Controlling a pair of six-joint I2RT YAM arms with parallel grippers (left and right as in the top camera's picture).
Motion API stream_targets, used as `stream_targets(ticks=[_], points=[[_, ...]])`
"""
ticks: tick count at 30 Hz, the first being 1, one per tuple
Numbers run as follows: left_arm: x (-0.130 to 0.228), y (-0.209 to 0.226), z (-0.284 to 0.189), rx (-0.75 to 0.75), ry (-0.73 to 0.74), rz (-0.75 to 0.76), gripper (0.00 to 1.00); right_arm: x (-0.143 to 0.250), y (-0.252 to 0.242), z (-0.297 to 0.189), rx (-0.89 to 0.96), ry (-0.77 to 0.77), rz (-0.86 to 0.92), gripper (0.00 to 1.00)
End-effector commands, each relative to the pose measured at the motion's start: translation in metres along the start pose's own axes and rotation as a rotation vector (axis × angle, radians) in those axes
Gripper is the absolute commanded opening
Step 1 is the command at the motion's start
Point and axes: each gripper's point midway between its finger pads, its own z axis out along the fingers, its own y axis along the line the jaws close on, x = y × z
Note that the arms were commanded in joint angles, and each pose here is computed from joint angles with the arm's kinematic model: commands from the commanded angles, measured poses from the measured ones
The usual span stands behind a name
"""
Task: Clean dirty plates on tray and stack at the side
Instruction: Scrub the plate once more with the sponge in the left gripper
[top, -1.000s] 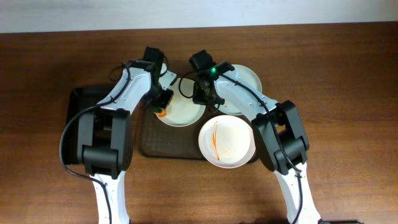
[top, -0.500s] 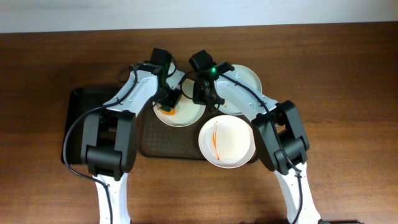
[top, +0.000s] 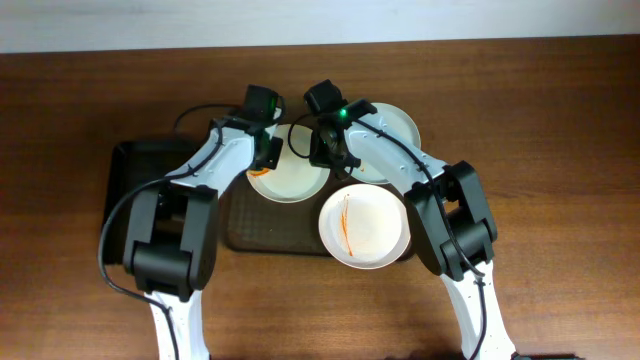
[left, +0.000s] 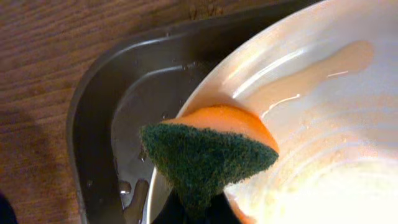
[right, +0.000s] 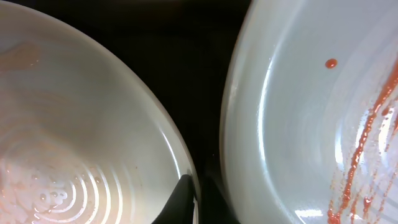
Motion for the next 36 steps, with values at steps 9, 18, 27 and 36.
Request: stream_targets(ticks=[9, 18, 27, 36], points=[[0.216, -0.046, 0.069, 0.191, 0.580, 0.017, 0.00, -0.003, -0.037, 0.022, 0.142, -0.027, 0.045, 0.04], [0.237, -0.044, 0.054, 0.194, 0.687, 0.026, 0.00, -0.006, -0.035, 0.022, 0.136, -0.036, 0.046, 0.04], [0.116, -0.026, 0.103, 0.088, 0.196, -0.017, 0.00, -0.005, -0.036, 0.022, 0.136, -0.035, 0.046, 0.04], [-0.001, 0.044, 0.005, 0.006, 0.227, -0.075, 0.00, -0.003, -0.034, 0.022, 0.127, -0.021, 0.046, 0.04]])
